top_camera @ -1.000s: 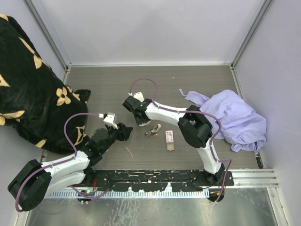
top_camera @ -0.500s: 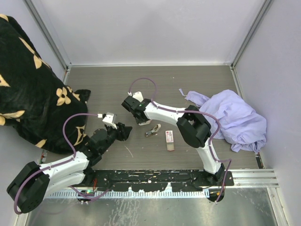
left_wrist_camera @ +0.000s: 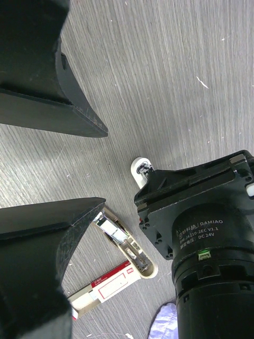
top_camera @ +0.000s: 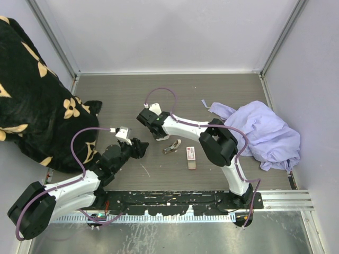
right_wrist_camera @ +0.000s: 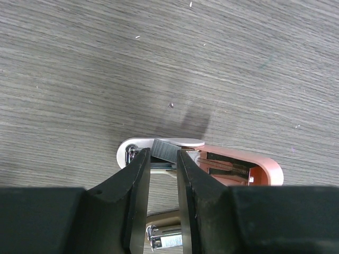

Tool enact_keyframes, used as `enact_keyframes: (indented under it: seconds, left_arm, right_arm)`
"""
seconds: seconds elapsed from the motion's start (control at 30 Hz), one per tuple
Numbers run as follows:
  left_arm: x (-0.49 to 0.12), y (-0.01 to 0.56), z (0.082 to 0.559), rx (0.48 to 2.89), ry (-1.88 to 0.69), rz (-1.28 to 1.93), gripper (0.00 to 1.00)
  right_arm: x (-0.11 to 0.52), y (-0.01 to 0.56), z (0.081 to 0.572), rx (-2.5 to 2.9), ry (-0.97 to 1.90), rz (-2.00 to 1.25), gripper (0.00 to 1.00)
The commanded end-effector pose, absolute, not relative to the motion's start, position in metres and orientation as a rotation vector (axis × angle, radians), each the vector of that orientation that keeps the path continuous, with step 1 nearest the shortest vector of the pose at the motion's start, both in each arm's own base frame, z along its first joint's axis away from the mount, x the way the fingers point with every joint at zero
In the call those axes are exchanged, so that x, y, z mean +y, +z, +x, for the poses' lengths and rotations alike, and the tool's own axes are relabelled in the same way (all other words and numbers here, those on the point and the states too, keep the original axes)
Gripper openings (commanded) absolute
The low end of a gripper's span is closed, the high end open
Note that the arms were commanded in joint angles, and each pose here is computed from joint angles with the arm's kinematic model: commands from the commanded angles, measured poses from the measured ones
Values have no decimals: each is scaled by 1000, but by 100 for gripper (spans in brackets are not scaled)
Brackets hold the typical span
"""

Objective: Load the staples into the stapler
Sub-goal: Pick up the stapler, then install the staple into the stapler.

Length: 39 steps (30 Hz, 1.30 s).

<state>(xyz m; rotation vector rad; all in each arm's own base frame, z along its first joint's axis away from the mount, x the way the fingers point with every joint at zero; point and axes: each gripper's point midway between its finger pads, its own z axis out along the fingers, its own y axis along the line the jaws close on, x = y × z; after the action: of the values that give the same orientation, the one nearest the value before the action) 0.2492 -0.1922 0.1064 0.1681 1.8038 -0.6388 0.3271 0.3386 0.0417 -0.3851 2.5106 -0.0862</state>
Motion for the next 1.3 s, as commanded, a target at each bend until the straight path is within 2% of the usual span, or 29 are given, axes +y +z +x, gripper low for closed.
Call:
enact_keyframes:
  seconds: [0.0, 0.67, 1.27]
  left_arm:
    - [-191, 116, 252, 1761, -643, 148, 51]
    - [-193, 117, 251, 1760, -653, 155, 51]
    - [-195, 118, 251, 1761, -661, 157, 51]
  right_arm:
    - [342, 80, 336, 2418, -28, -342, 28]
    - [349, 93, 326, 2396, 52, -364, 28]
    - [350, 80, 323, 2419, 31, -375, 28]
